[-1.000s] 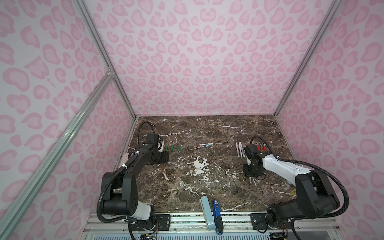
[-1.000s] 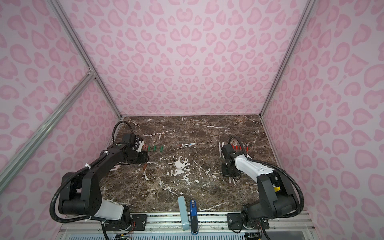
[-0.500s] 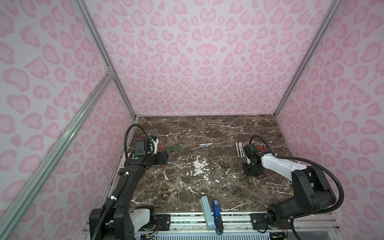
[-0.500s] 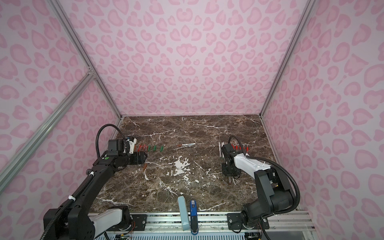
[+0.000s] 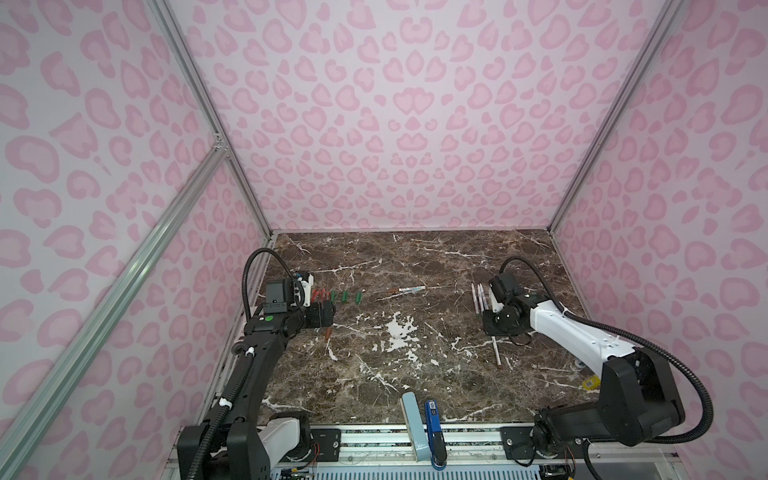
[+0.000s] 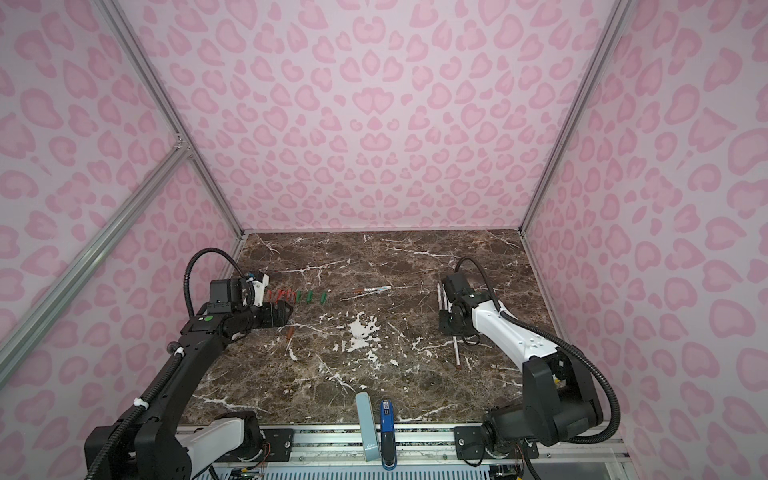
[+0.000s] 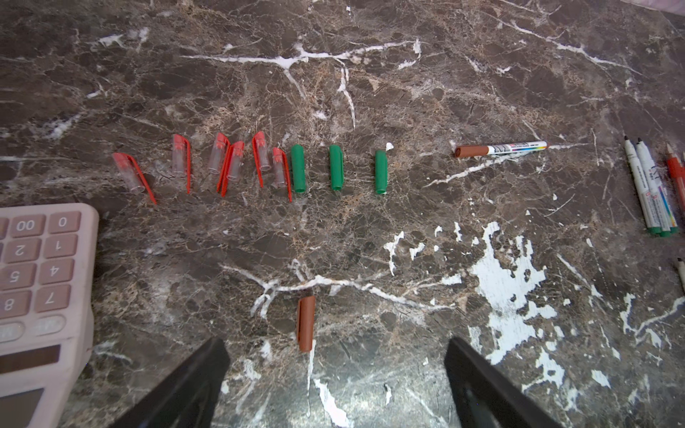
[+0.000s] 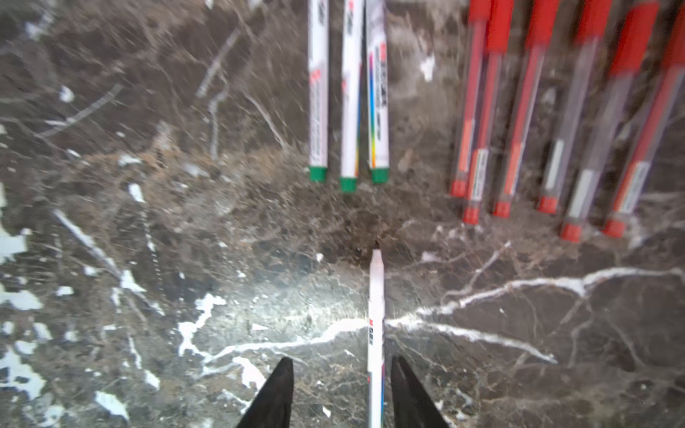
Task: Open the pen caps
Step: 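Lower the brown cap near the cap row with left gripper while right places marker, then move the open right gripper to the second brown-capped white marker, then close the right gripper on the brown-capped marker and lift it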
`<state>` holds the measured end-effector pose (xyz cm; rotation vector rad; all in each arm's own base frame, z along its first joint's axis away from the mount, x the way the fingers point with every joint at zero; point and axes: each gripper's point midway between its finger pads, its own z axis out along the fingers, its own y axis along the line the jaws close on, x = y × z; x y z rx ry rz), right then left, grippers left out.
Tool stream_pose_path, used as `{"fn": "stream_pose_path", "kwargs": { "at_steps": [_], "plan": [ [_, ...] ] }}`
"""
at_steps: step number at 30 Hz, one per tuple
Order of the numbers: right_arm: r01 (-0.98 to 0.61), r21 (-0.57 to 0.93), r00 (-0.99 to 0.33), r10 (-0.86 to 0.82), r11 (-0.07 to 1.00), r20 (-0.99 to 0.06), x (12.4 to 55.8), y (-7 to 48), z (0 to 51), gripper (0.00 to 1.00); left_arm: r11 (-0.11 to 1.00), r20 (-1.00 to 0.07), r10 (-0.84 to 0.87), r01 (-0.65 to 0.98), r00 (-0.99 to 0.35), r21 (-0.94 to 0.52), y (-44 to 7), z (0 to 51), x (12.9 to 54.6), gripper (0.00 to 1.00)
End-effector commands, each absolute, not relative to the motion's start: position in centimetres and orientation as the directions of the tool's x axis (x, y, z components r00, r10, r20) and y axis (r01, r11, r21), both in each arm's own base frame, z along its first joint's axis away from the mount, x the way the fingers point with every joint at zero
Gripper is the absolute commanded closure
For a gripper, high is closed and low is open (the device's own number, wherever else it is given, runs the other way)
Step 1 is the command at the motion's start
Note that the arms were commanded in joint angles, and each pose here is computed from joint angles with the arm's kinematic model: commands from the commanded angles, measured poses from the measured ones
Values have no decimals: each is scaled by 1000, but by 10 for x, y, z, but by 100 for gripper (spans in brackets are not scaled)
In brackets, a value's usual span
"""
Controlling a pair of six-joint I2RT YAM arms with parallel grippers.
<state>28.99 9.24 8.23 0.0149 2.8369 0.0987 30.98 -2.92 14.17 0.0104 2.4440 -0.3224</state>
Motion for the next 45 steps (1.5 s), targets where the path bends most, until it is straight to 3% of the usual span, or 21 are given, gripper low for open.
{"fn": "stream_pose_path", "kwargs": {
  "at_steps": [1,13,23,27,45],
  "plan": [
    [-78,87,-939,-44,993,-340,307,112,96,48,969,-657,-67,108,-751,-222,-29,153,314,5],
    [-341,250,-879,-213,906,-427,429,245,120,42,964,-691,-55,142,-721,-225,-29,166,303,0],
    [-364,376,-904,-227,852,-362,496,318,71,46,960,-714,-50,164,-698,-227,-32,172,299,0],
    [-340,425,-928,-225,839,-296,493,331,49,48,960,-708,-48,162,-705,-227,-31,172,300,0],
    [-362,426,-930,-291,829,-223,431,317,19,49,957,-700,-43,172,-713,-234,-33,165,304,0]
  ]
}}
